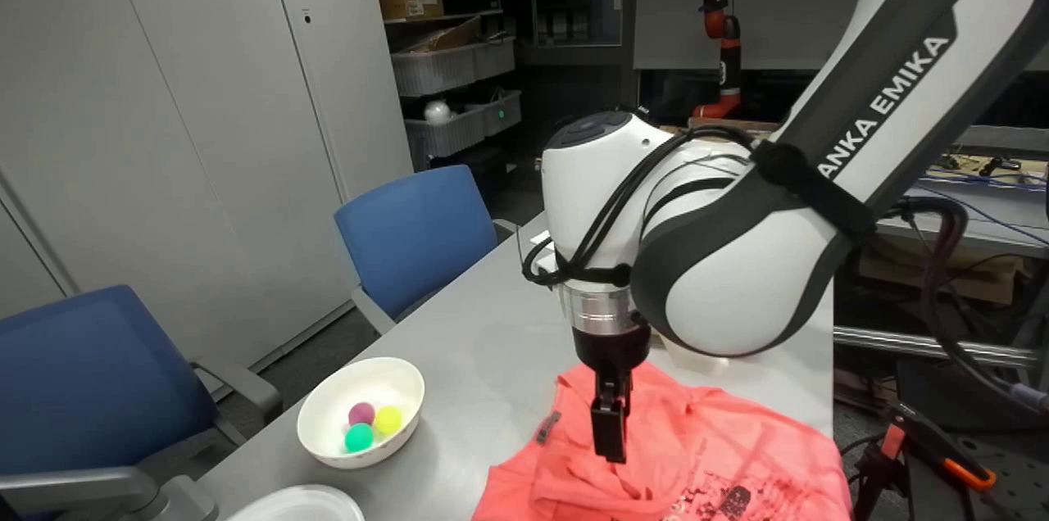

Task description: Fold the right sleeve and then the left sleeve of the sweatshirt, fold the sweatshirt in half from bottom to top

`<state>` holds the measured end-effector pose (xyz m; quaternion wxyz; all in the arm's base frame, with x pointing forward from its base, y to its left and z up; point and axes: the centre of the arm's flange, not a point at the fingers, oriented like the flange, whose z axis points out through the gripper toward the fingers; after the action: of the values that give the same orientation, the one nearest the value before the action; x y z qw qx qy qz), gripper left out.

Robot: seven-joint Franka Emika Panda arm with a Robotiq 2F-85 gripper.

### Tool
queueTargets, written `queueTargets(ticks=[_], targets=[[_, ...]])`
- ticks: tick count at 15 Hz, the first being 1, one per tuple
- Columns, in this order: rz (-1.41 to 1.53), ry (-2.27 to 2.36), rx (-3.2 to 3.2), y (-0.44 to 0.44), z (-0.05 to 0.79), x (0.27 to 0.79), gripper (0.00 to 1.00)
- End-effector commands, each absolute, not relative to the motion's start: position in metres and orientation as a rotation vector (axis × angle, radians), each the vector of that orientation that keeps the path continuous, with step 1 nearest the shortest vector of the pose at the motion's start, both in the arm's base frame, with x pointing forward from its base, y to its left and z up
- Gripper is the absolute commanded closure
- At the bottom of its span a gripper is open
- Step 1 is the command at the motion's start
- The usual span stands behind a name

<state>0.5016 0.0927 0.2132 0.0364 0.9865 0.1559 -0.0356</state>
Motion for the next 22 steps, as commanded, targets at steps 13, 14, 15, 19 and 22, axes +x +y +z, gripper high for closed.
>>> queueTargets(ticks=[13, 14, 15, 19, 22], targets=[[0.014, 1.281, 2.857, 0.219, 0.215, 0.479, 0.0], [0.014, 1.285, 2.855, 0.219, 0.215, 0.479, 0.0], [0.007, 1.302, 2.841, 0.221, 0.213, 0.48, 0.0], [0.01, 1.422, 2.744, 0.244, 0.195, 0.484, 0.0], [0.009, 1.521, 2.662, 0.264, 0.18, 0.487, 0.0]])
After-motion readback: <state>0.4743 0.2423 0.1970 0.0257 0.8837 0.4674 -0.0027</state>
